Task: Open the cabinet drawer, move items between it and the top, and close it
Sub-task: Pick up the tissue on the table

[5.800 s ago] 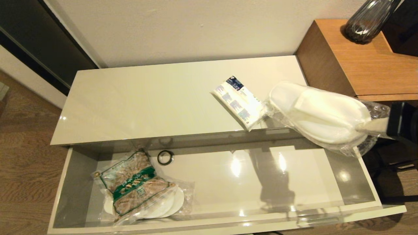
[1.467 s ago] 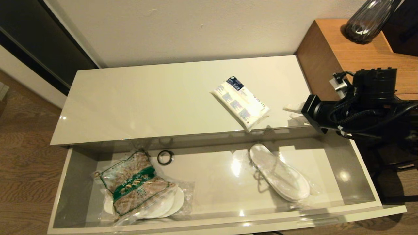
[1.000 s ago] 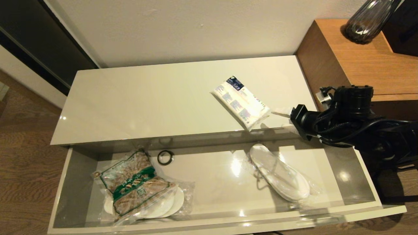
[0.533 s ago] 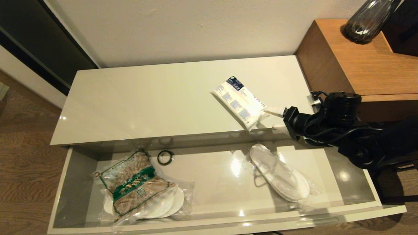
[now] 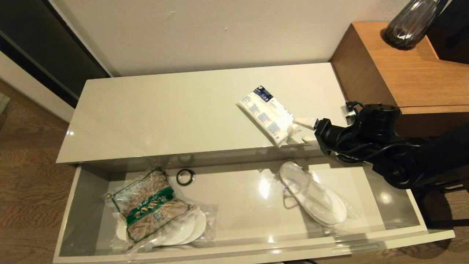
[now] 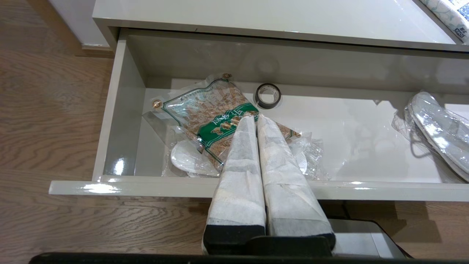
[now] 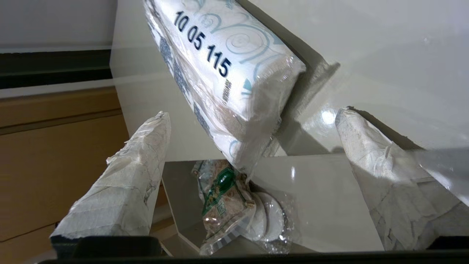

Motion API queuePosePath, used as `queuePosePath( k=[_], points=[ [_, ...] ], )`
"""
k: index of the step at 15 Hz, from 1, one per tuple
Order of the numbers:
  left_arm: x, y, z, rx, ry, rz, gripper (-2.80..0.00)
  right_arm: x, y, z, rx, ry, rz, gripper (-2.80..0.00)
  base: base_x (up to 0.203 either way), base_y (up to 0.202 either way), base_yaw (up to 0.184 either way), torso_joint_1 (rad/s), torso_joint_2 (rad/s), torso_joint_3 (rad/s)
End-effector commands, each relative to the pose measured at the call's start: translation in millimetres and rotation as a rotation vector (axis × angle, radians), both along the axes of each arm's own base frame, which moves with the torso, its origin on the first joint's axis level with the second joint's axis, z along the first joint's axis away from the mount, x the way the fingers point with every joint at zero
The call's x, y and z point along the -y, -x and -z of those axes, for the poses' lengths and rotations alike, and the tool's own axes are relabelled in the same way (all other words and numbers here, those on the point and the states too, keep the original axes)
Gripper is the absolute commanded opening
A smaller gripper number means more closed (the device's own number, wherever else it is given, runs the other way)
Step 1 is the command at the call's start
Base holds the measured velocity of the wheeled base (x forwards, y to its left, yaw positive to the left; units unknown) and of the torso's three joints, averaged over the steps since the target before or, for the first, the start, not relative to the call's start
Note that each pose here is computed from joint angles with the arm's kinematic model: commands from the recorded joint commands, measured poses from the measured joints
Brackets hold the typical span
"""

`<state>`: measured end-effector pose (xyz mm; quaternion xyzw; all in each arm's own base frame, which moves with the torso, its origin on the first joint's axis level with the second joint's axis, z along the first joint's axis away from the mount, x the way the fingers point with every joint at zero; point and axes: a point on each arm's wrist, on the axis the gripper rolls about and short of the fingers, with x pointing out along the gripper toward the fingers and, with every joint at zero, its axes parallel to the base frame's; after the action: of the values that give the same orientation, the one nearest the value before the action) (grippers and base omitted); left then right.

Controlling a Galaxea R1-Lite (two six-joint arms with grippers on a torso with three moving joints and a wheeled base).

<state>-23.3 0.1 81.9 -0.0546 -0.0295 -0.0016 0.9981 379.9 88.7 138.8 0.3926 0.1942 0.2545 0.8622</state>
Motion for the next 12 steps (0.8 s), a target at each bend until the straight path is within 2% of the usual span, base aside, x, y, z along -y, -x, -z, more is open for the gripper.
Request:
queuePosePath(
  k=[1,7,9,12],
  points=[
    [0,0,0,-0.001,0.001,0.000,-2.80,-2,-12,24,-0.041,0.008,0.002,0.00,0.000,0.000,0.000,0.000,0.00,0.000],
    [0,0,0,-0.001,0.001,-0.001,-2.80,-8,-40,42,-0.050,0.014,-0.002,0.00,0.000,0.000,0.000,0.000,0.00,0.000],
    [0,0,0,-0.001,0.001,0.000,-2.80,-10,-45,45,-0.098,0.029,-0.004,0.00,0.000,0.000,0.000,0.000,0.00,0.000],
    [0,0,0,-0.001,0.001,0.000,-2.80,-12,-52,60,-0.236,0.077,-0.013,0.00,0.000,0.000,0.000,0.000,0.00,0.000]
  ],
)
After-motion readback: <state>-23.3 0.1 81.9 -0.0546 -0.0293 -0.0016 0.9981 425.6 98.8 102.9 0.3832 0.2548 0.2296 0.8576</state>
